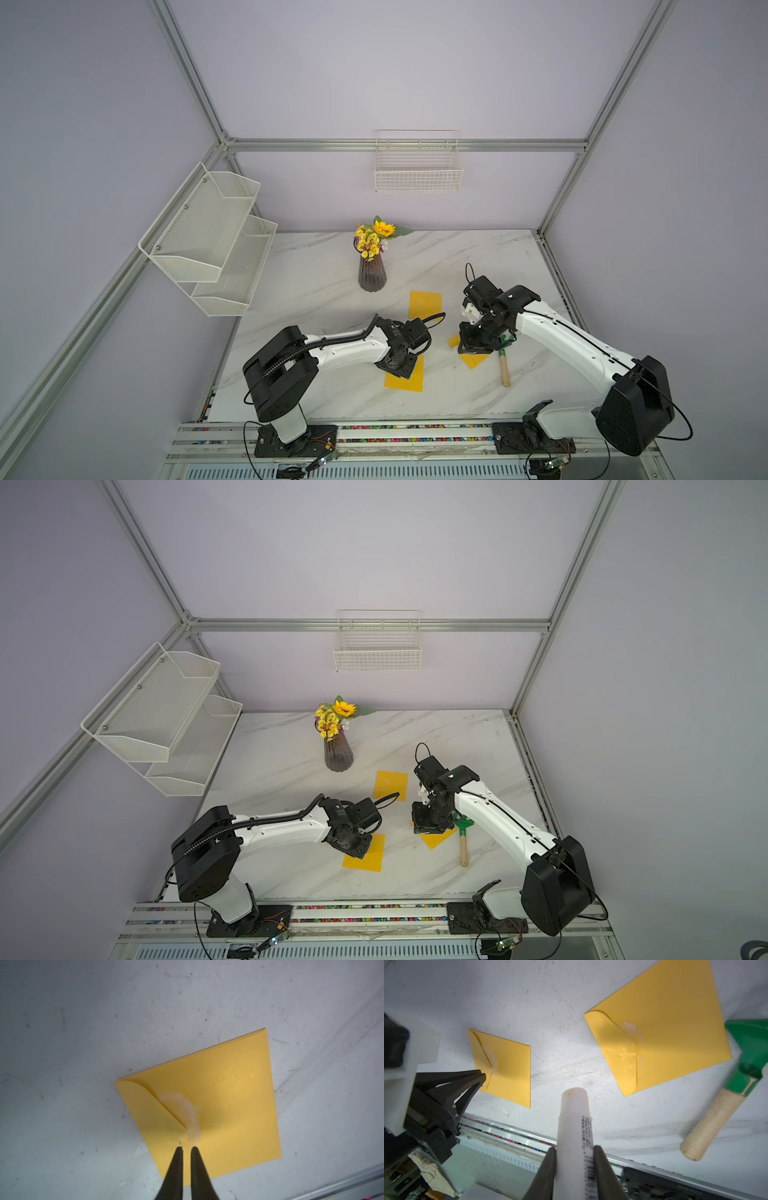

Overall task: Seal the envelope with a glue stick
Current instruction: Seal the envelope at the center of the board.

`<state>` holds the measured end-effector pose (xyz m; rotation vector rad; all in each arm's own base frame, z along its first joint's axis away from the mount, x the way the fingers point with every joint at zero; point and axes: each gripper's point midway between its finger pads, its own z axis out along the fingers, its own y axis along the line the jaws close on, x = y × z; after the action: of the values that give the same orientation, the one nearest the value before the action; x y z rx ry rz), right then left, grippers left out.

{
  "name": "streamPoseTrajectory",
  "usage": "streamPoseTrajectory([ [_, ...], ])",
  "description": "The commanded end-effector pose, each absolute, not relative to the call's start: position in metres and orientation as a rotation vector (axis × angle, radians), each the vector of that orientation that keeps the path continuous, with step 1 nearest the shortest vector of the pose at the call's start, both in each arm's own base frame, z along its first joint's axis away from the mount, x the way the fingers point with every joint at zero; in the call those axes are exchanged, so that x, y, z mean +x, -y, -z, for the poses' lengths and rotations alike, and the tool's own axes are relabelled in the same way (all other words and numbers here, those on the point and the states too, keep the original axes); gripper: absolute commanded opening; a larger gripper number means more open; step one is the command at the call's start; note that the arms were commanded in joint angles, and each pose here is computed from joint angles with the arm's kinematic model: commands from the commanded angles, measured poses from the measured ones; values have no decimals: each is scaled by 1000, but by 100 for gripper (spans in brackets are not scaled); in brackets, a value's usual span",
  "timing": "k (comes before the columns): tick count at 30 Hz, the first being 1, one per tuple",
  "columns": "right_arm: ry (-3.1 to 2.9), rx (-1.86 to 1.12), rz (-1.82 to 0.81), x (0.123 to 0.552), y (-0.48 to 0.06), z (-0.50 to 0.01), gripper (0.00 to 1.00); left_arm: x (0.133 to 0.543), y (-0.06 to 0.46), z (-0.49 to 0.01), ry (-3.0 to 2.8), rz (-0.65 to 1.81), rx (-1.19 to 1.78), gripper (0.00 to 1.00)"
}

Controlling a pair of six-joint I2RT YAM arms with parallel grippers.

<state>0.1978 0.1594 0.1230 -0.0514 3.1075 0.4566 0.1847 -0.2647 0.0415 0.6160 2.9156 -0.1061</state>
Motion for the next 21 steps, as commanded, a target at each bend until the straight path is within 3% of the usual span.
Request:
streamPoseTrajectory([
  [1, -3090, -38, -479, 198, -159, -129, 0, 186, 262, -38, -2919, 88, 622, 11],
  [11, -3101, -42, -475, 198, -159, -127, 0, 171, 251, -8, -2996, 75, 575, 11],
  [21, -3090, -36, -476, 201, -160, -130, 0, 212, 257, -74, -2805, 82, 557, 12],
])
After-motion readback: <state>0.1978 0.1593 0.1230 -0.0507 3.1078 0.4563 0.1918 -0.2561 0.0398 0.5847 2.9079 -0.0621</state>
